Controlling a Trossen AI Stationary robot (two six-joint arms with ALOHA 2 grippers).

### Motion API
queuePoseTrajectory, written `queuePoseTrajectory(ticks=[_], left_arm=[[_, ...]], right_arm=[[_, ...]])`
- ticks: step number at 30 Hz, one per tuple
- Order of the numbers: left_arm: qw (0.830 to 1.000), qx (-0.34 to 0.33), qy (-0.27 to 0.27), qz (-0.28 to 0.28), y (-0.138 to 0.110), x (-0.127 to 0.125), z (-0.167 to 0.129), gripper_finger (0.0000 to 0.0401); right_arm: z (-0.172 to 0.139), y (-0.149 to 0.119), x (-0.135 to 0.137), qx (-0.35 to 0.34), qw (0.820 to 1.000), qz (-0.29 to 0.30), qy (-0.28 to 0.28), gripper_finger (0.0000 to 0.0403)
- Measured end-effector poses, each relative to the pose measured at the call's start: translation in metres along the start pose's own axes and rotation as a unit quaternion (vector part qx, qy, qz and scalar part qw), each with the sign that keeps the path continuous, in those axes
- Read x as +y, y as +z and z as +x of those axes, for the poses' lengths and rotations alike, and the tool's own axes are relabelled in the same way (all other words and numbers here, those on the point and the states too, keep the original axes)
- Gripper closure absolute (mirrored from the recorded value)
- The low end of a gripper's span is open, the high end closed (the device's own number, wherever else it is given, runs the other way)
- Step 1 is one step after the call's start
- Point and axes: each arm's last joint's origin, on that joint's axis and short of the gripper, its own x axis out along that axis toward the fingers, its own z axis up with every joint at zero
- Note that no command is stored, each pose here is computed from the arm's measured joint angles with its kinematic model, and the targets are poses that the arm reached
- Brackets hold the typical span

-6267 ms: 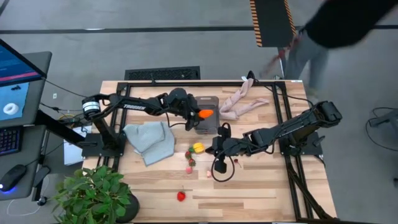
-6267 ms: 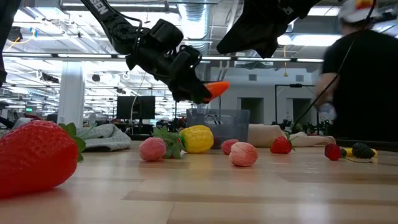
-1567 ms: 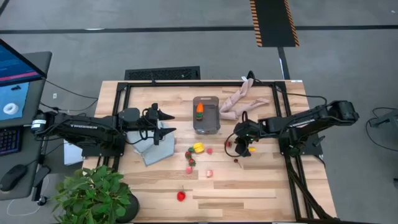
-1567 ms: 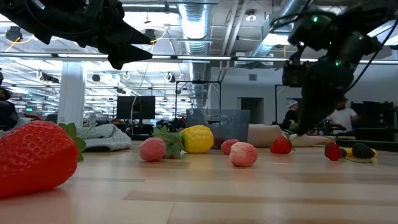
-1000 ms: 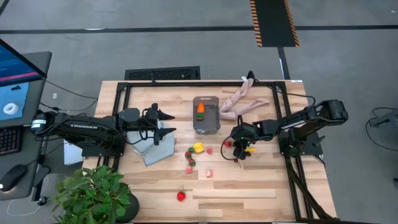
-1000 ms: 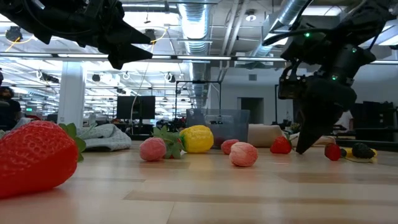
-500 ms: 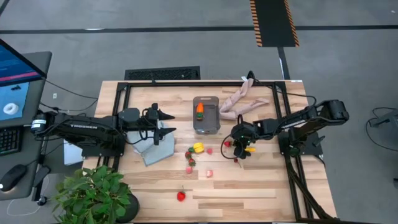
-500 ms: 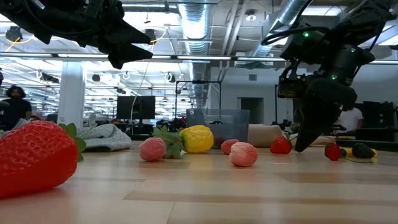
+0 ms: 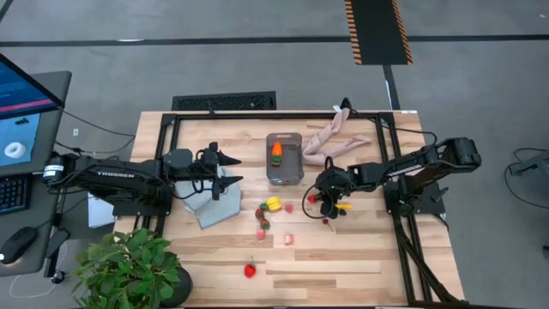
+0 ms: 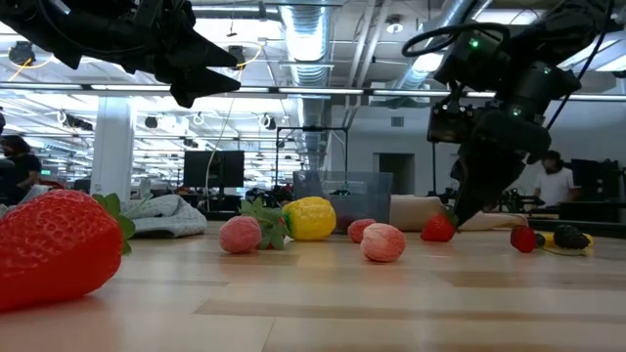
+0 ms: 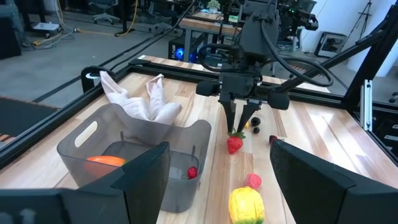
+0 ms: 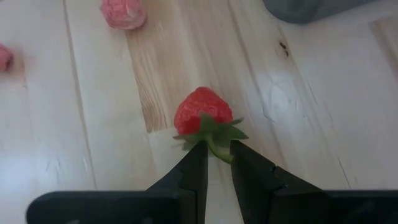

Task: Pick and placing Produce into tupperware
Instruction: Put the red strawberry into the black bin

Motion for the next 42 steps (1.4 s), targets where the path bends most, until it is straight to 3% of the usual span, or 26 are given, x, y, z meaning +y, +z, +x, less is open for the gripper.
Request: queuePoseTrajectory(ticks=[5, 12, 24, 42], left_arm=[[1.0, 0.0, 0.0, 0.0, 0.0, 0.0, 0.0, 0.0134], [1.0, 0.0, 0.002, 0.0, 0.0, 0.0, 0.0, 0.0134], [1.0, -0.001, 0.005, 0.0, 0.0, 0.0, 0.0, 0.0134], [1.0, -0.001, 0.006, 0.0, 0.0, 0.0, 0.0, 0.0134]], right_arm=[[0.0, -0.002, 0.0, 0.009, 1.0, 0.003, -0.002, 0.0324], [0.0, -0.002, 0.0, 0.01, 1.0, 0.005, 0.011, 0.039], [-0.001, 0.002, 0.001, -0.001, 1.0, 0.01, 0.014, 0.0387], [-0.031, 0.061, 0.017, -0.065, 0.996, -0.054, 0.022, 0.0393]])
